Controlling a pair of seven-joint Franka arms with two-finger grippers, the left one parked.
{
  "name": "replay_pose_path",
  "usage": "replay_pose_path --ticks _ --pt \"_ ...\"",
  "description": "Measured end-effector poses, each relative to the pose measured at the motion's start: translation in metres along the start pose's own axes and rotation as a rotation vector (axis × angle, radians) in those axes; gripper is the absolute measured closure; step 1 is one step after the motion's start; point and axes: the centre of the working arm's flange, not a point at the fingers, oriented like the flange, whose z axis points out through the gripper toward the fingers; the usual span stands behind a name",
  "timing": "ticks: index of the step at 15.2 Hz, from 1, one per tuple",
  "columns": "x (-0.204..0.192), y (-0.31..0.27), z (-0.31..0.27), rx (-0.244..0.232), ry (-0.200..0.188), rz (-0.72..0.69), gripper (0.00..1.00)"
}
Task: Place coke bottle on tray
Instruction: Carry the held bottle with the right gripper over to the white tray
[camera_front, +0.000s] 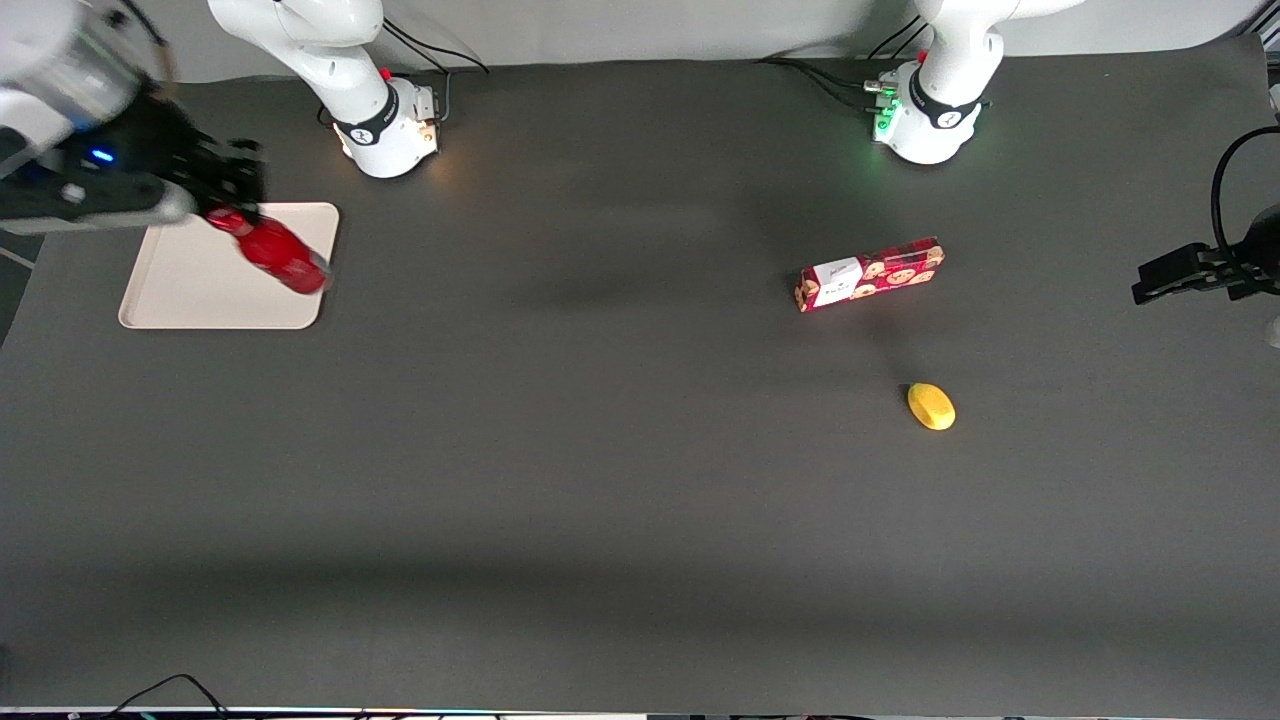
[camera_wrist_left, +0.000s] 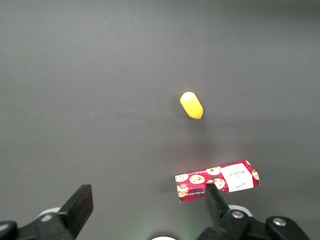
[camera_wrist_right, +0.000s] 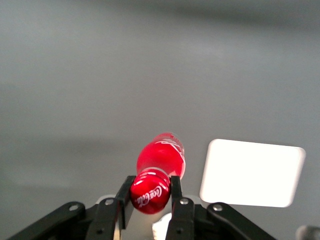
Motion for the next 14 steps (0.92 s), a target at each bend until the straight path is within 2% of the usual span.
replay_pose_path --ticks 3,6,8,11,14 --pt "-0.027 0.07 0.006 -0.029 -0.039 -0.053 0.67" --pt "-0.056 0.146 0.033 -0.009 -0.09 -0.073 0.67" --pt "-0.072 0.187 0.058 -0.011 -0.107 -0.075 0.67" --pt "-0.099 0.251 0.103 -0.047 -0.096 -0.119 0.67" --pt "-0.129 0.348 0.157 -0.03 -0.024 -0.189 0.67"
